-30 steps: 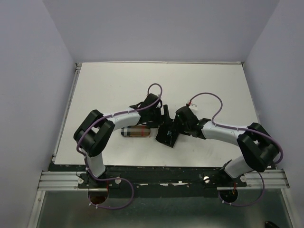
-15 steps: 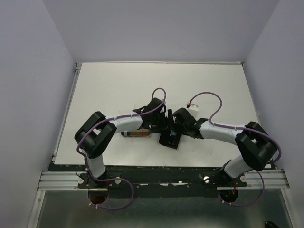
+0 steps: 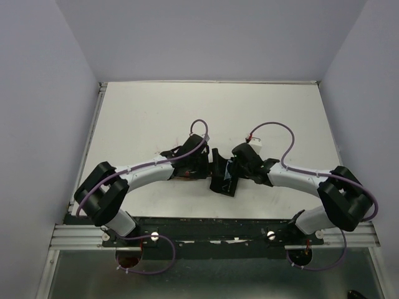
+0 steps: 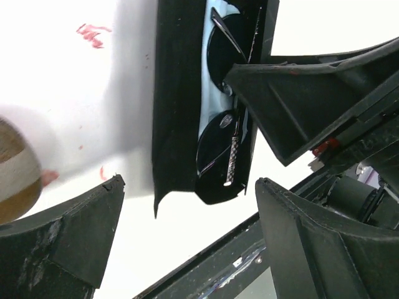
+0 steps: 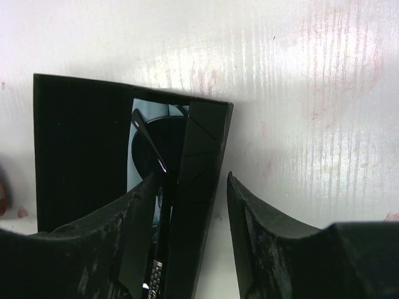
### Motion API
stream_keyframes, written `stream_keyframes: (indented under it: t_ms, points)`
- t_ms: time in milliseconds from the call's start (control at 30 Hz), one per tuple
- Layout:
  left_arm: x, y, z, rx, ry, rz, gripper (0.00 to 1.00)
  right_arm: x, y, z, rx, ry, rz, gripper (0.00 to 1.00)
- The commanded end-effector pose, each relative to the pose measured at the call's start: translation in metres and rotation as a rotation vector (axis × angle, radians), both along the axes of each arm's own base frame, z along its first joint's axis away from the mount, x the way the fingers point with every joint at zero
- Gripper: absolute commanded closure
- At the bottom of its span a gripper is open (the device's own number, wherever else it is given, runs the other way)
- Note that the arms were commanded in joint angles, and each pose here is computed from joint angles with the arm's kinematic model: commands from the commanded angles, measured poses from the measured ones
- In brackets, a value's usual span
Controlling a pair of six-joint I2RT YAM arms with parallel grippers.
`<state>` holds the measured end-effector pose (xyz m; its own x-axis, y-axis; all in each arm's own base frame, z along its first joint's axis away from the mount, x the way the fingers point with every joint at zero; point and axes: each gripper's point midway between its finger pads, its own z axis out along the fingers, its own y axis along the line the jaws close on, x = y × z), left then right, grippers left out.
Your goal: Organize the sunglasses
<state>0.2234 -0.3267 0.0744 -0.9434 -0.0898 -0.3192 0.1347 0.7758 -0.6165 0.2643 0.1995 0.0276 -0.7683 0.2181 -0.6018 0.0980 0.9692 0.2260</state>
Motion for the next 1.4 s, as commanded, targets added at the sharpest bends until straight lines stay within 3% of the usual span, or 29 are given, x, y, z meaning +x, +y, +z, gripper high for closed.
stream_keyframes:
  t_ms: [0, 133, 233, 367, 433, 1167, 1300, 1367]
  points:
    - [0.011, 0.031, 0.009, 0.064, -0.067, 0.113, 0.05, -0.005, 0.006, 0.011, 0.052, -0.026, 0.038, 0.41]
    - [0.021, 0.052, -0.005, 0.107, -0.024, 0.192, 0.1, -0.006, 0.005, 0.015, 0.06, -0.032, 0.034, 0.38]
    - [0.028, 0.059, -0.019, 0.17, 0.021, 0.22, 0.21, -0.009, 0.0, 0.018, 0.081, -0.036, -0.003, 0.4]
    - [0.033, 0.048, -0.03, 0.207, 0.07, 0.177, 0.5, -0.011, -0.012, 0.022, 0.105, -0.072, -0.078, 0.46]
    - [0.034, 0.043, -0.035, 0.217, 0.087, 0.163, 0.57, -0.013, -0.015, 0.024, 0.125, -0.087, -0.092, 0.51]
    - [0.007, -0.022, -0.014, 0.183, 0.015, -0.042, 0.57, -0.03, 0.002, -0.003, 0.208, -0.006, -0.022, 0.73]
    - [0.006, -0.024, -0.021, 0.201, 0.035, -0.05, 0.57, -0.03, 0.001, 0.002, 0.228, -0.012, -0.03, 0.74]
    - [0.006, -0.024, -0.024, 0.211, 0.047, -0.049, 0.56, -0.029, -0.004, 0.005, 0.221, -0.016, -0.051, 0.69]
